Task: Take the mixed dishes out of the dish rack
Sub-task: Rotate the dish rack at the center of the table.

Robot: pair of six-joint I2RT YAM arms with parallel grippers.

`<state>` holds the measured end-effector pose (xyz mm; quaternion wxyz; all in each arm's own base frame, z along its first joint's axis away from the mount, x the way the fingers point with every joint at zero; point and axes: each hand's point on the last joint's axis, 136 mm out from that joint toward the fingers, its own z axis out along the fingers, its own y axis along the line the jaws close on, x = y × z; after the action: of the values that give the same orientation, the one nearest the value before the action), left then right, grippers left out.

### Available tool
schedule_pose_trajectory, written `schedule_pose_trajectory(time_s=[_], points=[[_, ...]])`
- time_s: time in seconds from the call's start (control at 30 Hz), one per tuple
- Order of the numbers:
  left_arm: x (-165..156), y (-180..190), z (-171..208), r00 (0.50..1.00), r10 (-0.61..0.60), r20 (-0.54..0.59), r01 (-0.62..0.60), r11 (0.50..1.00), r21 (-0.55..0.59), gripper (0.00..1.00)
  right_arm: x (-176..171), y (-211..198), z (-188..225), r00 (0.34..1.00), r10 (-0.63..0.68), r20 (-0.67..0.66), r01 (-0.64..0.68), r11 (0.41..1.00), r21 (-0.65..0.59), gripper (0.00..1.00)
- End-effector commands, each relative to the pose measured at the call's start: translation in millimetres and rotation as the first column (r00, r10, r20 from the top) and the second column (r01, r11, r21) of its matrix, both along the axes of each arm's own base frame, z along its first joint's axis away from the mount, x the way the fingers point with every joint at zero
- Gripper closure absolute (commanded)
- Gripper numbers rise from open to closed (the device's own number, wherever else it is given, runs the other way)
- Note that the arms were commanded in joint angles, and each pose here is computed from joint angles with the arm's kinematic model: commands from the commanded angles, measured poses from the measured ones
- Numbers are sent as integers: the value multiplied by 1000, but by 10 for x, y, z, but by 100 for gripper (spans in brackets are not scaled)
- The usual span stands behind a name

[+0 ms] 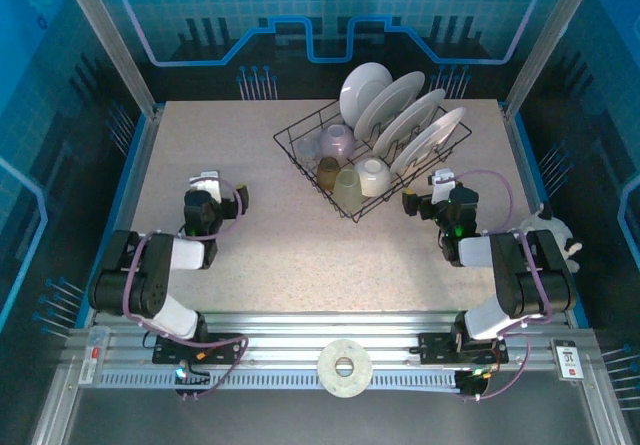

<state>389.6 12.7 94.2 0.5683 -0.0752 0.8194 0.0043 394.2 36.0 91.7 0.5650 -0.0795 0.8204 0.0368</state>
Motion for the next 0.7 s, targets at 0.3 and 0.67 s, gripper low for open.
schedule_pose_trajectory(time_s=[0.3,0.67], points=[[-721,451,1096,908,370,-199,-406,893,-193,1,-404,-661,967,892,-451,22,435,872,226,0],[-952,-360,1528,950,-64,-306,-86,887,-453,1,-820,-332,1178,804,-484,-344,593,629,502,0]])
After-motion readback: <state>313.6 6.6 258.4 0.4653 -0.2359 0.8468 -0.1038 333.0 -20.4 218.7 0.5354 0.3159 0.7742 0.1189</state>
